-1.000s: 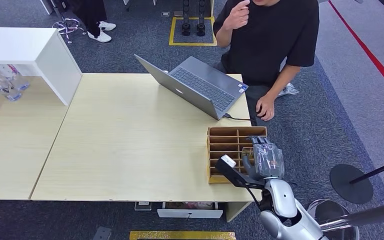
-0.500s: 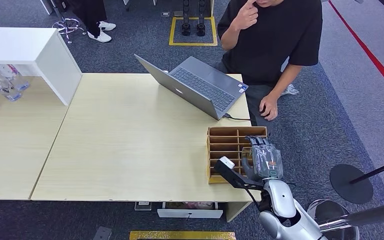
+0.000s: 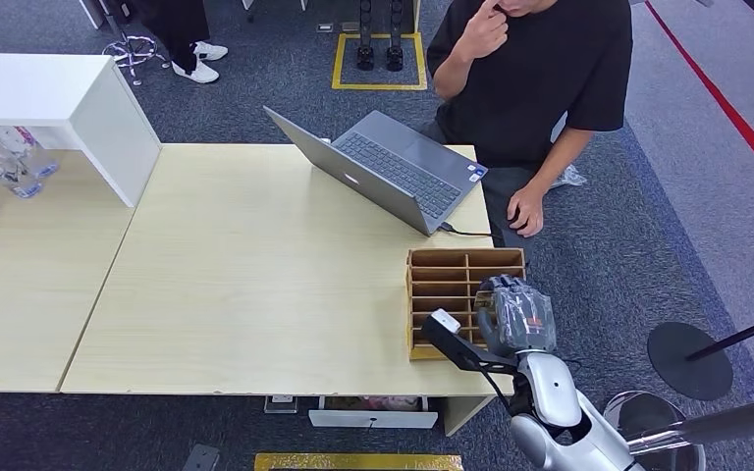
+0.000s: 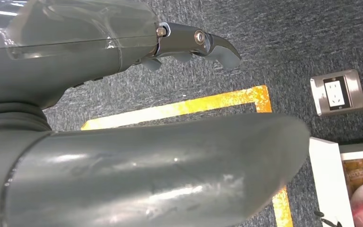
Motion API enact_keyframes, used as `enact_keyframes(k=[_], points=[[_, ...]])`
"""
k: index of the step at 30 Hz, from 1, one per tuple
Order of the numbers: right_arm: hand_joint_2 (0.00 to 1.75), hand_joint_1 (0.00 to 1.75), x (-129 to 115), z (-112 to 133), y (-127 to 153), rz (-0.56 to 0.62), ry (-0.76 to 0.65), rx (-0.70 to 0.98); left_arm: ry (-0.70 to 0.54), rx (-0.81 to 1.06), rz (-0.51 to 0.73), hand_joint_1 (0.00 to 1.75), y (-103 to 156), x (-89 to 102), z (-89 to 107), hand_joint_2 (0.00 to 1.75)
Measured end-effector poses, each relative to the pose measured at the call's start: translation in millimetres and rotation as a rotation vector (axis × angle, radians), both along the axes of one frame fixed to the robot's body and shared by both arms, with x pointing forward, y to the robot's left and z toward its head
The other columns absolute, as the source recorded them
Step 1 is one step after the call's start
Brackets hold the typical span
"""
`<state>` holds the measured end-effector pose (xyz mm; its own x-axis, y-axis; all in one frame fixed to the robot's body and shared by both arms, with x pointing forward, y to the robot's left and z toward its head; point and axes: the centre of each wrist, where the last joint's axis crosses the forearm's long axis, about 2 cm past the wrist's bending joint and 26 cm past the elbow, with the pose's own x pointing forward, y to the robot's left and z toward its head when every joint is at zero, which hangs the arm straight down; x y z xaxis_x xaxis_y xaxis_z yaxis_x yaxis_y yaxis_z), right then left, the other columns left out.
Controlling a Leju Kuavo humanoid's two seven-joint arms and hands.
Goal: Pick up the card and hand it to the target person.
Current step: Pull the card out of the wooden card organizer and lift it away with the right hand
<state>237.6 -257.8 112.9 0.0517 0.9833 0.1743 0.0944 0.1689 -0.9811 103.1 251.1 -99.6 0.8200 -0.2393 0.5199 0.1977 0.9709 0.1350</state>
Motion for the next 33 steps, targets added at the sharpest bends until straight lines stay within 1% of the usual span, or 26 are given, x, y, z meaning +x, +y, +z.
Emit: enact_keyframes(k=[6, 11, 21, 22, 33], points=[[1.75, 1.03, -0.3, -0.2, 0.5, 0.001, -0.002, -0.005, 0.0, 0.0, 0.0, 0.0, 0.0, 0.0, 0.0, 0.0], [1.75, 1.05, -0.5, -0.3, 0.9, 0.003, -0.003, -0.007, 0.0, 0.0, 0.0, 0.0, 0.0, 0.1, 0.0, 0.0], [1.75, 1.48, -0.8, -0.3, 2.3, 0.011, -0.01, -0.016, 0.0, 0.0, 0.0, 0.0, 0.0, 0.1, 0.0, 0.0], [1.75, 1.5, -0.4, 0.0, 2.4, 0.011, -0.013, -0.016, 0.0, 0.0, 0.0, 0.0, 0.0, 0.1, 0.0, 0.0], [1.75, 1.51, 0.9, 1.2, 2.8, 0.015, -0.023, -0.02, 0.001, 0.003, 0.001, 0.0, 0.1, 0.3, 0.1, 0.0]])
